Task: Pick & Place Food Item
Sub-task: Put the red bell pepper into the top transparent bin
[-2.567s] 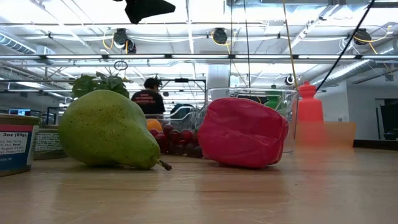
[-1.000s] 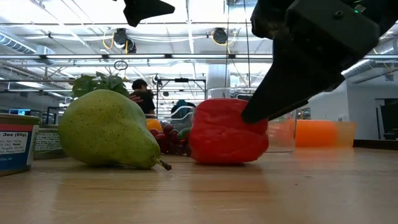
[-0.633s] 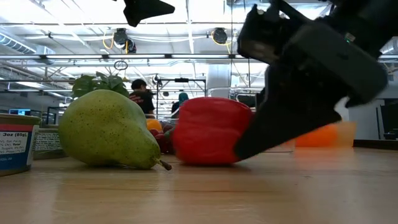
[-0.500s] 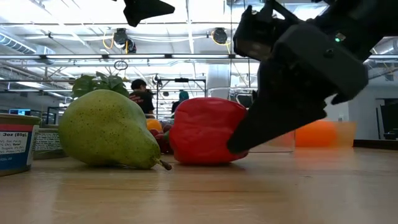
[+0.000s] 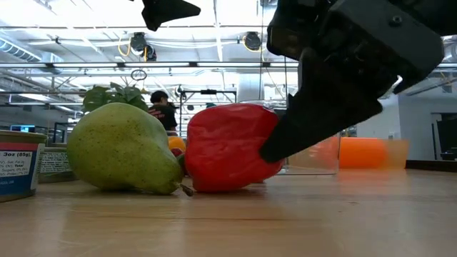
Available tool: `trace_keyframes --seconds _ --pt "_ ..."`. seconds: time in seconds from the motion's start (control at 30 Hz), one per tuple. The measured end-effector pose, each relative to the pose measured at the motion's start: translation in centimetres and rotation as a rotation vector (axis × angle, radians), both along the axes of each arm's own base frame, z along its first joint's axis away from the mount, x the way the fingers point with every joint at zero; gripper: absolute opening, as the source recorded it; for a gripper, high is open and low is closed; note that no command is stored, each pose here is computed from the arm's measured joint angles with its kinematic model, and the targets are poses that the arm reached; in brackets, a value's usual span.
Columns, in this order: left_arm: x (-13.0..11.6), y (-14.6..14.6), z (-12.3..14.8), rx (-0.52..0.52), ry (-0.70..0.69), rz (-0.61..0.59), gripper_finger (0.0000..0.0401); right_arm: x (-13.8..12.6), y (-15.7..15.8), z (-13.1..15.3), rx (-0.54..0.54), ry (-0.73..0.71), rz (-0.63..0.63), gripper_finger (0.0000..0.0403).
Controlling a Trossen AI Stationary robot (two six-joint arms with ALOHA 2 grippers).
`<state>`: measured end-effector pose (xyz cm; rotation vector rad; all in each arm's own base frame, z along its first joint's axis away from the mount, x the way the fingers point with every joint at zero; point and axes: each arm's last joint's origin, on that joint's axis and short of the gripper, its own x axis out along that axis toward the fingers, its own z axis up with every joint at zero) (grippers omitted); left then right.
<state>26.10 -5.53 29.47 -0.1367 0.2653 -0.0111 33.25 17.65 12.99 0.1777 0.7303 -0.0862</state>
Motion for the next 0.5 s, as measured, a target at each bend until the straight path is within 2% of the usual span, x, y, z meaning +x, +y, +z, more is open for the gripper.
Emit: trace_keyframes --seconds 0.1,0.23,0.5 --pt "0.0 0.0 0.0 -0.002 0.000 0.001 0.0351 0.0 -0.1 0.0 -0.022 0.002 0.018 0.0286" --pt "0.0 0.0 0.0 -0.003 0.000 0.001 0.0351 0.4 -0.8 0.9 0.000 -0.027 -0.006 0.0324" --pt "0.0 0.0 0.2 -0.007 -0.017 0.001 0.0351 1.0 -1.3 1.6 0.067 -0.084 -0.055 0.0347"
